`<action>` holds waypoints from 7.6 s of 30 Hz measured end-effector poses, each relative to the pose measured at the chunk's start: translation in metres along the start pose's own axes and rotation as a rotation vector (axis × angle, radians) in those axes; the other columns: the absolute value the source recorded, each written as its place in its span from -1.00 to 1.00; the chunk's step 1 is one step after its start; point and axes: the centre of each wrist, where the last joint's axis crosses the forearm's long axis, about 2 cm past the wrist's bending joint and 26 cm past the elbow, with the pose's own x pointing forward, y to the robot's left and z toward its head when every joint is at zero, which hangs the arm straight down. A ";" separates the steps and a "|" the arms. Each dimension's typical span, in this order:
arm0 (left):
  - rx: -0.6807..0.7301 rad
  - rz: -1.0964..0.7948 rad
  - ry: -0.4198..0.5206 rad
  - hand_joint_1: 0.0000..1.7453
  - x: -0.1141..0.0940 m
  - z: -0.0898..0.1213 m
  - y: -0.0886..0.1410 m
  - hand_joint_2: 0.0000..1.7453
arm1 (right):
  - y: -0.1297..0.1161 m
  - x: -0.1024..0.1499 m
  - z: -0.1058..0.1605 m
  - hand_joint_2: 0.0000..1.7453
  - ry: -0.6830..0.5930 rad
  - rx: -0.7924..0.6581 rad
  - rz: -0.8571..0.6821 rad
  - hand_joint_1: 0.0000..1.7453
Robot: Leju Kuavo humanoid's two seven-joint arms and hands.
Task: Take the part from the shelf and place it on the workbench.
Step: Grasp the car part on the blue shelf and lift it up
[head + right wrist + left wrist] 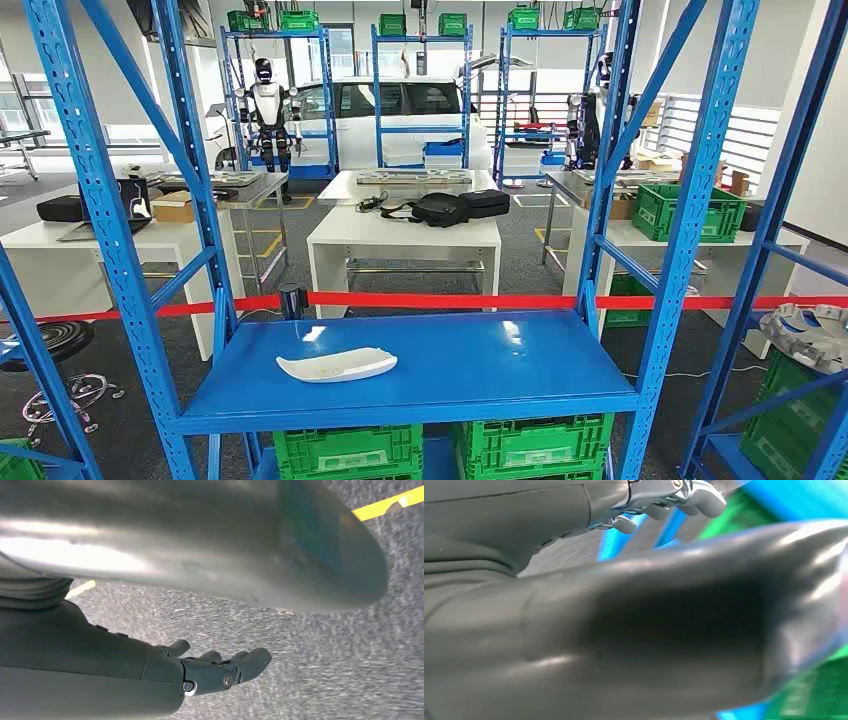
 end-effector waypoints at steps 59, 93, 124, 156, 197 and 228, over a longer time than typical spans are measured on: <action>0.273 -1.133 -0.244 -1.00 0.210 -0.127 0.081 -1.00 | 0.010 0.008 0.000 -1.00 -0.065 0.123 0.182 -1.00; 0.264 -1.155 -0.167 -1.00 0.202 -0.125 0.090 -1.00 | 0.012 0.010 0.001 -1.00 -0.069 0.133 0.198 -1.00; 0.203 -1.143 -0.195 -1.00 0.221 -0.130 0.064 -1.00 | 0.011 0.010 0.000 -1.00 -0.058 0.138 0.162 -1.00; 0.201 -1.126 -0.213 -1.00 0.228 -0.130 0.052 -1.00 | 0.014 0.008 0.001 -1.00 -0.047 0.137 0.137 -1.00; 0.184 -1.115 -0.198 -1.00 0.230 -0.130 0.044 -1.00 | 0.014 0.006 0.001 -1.00 -0.041 0.136 0.104 -1.00; 0.193 -1.114 -0.002 -1.00 0.177 -0.118 0.086 -1.00 | 0.013 0.010 0.001 -1.00 -0.050 0.153 0.148 -1.00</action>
